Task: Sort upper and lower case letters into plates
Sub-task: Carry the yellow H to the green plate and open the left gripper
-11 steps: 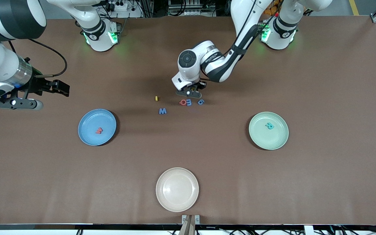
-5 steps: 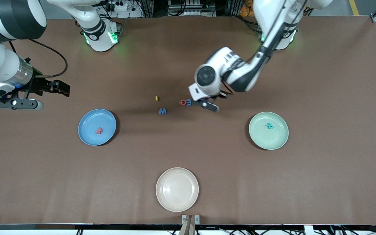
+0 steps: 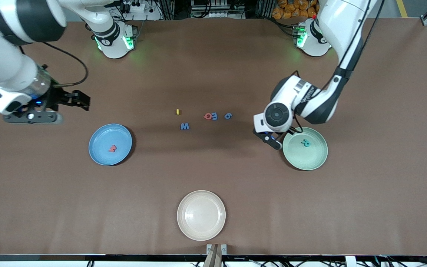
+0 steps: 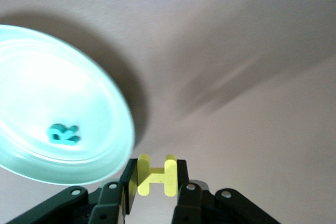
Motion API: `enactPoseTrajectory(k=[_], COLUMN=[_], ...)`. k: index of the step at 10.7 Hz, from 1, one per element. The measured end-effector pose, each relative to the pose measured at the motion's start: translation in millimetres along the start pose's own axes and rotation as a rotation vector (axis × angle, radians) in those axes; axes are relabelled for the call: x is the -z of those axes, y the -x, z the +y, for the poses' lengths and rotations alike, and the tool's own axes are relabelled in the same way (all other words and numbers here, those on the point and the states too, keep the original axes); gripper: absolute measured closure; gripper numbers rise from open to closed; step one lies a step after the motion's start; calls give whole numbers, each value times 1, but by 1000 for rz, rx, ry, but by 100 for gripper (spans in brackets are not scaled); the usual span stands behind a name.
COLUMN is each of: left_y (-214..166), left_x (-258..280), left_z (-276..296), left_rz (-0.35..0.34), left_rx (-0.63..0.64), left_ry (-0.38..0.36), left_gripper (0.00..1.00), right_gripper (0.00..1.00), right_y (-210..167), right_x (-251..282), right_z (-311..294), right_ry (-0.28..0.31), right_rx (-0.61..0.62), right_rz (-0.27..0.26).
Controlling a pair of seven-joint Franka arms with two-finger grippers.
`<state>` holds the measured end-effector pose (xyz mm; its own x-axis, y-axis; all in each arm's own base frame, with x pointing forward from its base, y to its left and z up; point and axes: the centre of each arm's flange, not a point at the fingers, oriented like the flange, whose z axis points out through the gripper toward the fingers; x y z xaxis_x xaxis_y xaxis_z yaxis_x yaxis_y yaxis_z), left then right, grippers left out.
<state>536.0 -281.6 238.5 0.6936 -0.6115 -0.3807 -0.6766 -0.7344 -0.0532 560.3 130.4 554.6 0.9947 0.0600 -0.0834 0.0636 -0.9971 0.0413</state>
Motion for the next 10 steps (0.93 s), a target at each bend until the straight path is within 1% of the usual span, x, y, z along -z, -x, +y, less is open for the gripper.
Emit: enactPoseTrajectory(k=[1,3,6,9,10], left_y=[0,0,0,-3,-3], left_x=[-8,-21,-33,-34,-34], left_z=[-13,-35,-51,-47,-47], left_rz=[12,29,42,47,48], left_rx=[-29,-71,-93,-101,-101], left_ry=[1,17,30,31,31], left_gripper=[67,67,67,67,67], right_gripper=[0,0,0,0,0], right_y=[-1,-2,-4,-5,-4], right_x=[-5,-24,-64,-105,-125], right_z=[-25,-73,-119,-156,-167], right_ry=[-4,-10,-12,-23,-24], right_rx=[41,123,193,256,275], right_rz=[9,-2,-68,-104,-126])
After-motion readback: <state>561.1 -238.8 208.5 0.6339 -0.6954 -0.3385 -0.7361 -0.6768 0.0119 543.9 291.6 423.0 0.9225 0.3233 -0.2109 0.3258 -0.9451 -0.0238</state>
